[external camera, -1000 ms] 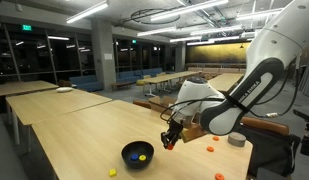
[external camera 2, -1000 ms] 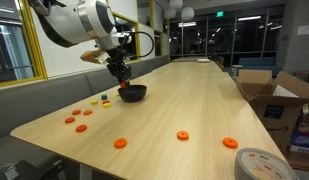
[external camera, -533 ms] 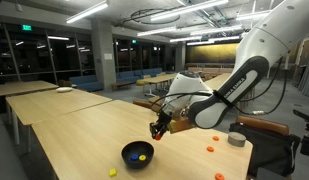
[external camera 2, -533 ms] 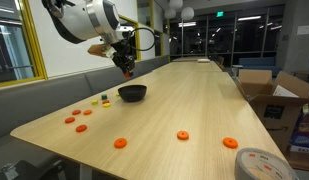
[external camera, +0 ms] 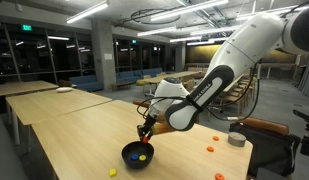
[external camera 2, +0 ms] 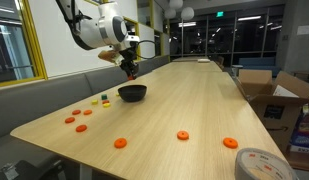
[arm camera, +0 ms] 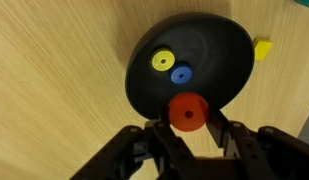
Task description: Put the blue, yellow and three orange squares inside the building.
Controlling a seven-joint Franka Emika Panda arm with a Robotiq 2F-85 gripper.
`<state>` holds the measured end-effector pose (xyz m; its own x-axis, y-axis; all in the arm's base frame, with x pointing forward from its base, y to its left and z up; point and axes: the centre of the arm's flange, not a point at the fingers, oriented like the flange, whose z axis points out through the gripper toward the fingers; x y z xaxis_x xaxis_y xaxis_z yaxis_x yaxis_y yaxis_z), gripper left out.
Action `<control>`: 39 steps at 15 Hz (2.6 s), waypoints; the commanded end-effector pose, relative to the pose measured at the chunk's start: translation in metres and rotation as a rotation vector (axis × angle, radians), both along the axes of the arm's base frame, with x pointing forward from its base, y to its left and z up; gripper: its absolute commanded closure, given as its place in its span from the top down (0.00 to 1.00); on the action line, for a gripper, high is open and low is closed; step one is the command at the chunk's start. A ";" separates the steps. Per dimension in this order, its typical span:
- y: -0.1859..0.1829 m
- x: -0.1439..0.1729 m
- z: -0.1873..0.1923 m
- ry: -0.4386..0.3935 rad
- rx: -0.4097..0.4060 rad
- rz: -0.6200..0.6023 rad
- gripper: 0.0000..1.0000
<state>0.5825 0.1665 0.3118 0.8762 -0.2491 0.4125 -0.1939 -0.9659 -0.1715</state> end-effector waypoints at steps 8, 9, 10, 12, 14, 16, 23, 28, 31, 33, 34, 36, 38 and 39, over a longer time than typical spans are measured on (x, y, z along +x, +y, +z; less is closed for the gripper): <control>-0.039 0.042 -0.042 0.146 0.060 -0.036 0.97; -0.046 0.038 -0.041 0.156 0.060 -0.052 1.00; -0.053 0.034 -0.041 0.161 0.054 -0.069 1.00; -0.074 0.023 -0.032 0.157 0.032 -0.113 1.00; -0.102 0.010 -0.020 0.143 0.027 -0.162 1.00; -0.134 -0.007 -0.012 0.156 0.015 -0.240 1.00; -0.254 -0.089 -0.036 0.286 0.081 -0.546 1.00; -0.303 -0.137 -0.070 0.366 0.167 -0.700 1.00; -0.323 -0.154 -0.088 0.406 0.190 -0.767 1.00; -0.333 -0.161 -0.095 0.422 0.206 -0.796 1.00; -0.338 -0.164 -0.098 0.426 0.212 -0.805 1.00; -0.345 -0.165 -0.103 0.439 0.235 -0.810 1.00; -0.349 -0.163 -0.108 0.461 0.249 -0.803 1.00; -0.350 -0.162 -0.111 0.472 0.253 -0.797 1.00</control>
<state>0.4152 -0.1766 0.2076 0.4614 -0.8857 -0.0512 -0.8859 -0.4568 -0.0811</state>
